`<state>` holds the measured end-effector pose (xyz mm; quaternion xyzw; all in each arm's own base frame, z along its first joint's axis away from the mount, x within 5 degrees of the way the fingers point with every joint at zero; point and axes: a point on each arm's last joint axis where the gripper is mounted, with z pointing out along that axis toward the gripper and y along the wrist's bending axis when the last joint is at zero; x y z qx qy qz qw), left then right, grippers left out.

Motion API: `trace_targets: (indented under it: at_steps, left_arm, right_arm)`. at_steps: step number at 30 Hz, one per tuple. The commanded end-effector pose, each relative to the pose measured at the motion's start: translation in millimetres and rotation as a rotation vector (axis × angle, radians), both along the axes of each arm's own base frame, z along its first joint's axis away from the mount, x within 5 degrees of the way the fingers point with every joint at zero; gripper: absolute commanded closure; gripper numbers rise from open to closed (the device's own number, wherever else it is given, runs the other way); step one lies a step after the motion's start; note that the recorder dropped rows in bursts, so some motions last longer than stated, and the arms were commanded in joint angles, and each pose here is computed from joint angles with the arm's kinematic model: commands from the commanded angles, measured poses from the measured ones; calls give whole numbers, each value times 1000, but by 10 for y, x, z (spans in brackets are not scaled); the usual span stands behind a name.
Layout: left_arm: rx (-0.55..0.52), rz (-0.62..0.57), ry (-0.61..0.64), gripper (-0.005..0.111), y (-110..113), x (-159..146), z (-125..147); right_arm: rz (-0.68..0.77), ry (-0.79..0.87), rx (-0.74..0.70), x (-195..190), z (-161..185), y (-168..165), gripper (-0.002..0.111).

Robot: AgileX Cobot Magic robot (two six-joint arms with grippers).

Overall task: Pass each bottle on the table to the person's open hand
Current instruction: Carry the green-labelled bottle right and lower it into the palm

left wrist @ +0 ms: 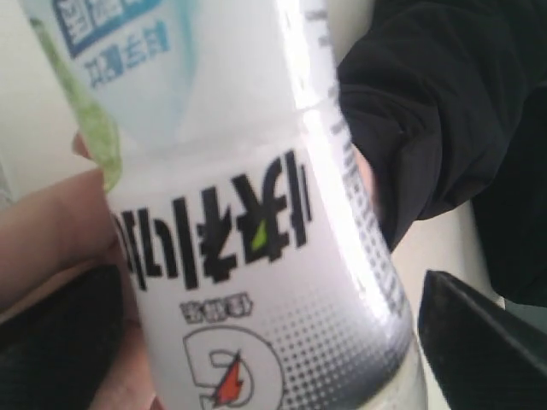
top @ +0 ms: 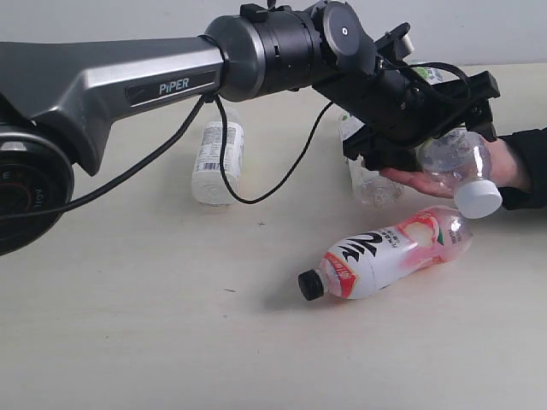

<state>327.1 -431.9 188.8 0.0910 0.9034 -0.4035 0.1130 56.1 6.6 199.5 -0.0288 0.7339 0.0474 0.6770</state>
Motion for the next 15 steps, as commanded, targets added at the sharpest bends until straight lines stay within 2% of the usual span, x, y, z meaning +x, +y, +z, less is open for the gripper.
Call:
trace_targets:
  at_steps: [1,10,15]
  left_arm:
    - [10,-28,-6,17,62,24,78]
    - [21,-106,-41,17,175,-12,354]
    - [69,-143,-65,17,238,-39,434]
  right_arm:
    - [-4,-11,1,-2,-4,-3,108]
    - [-4,-11,1,-2,-4,-3,108]
    - [-4,-11,1,-2,-4,-3,108]
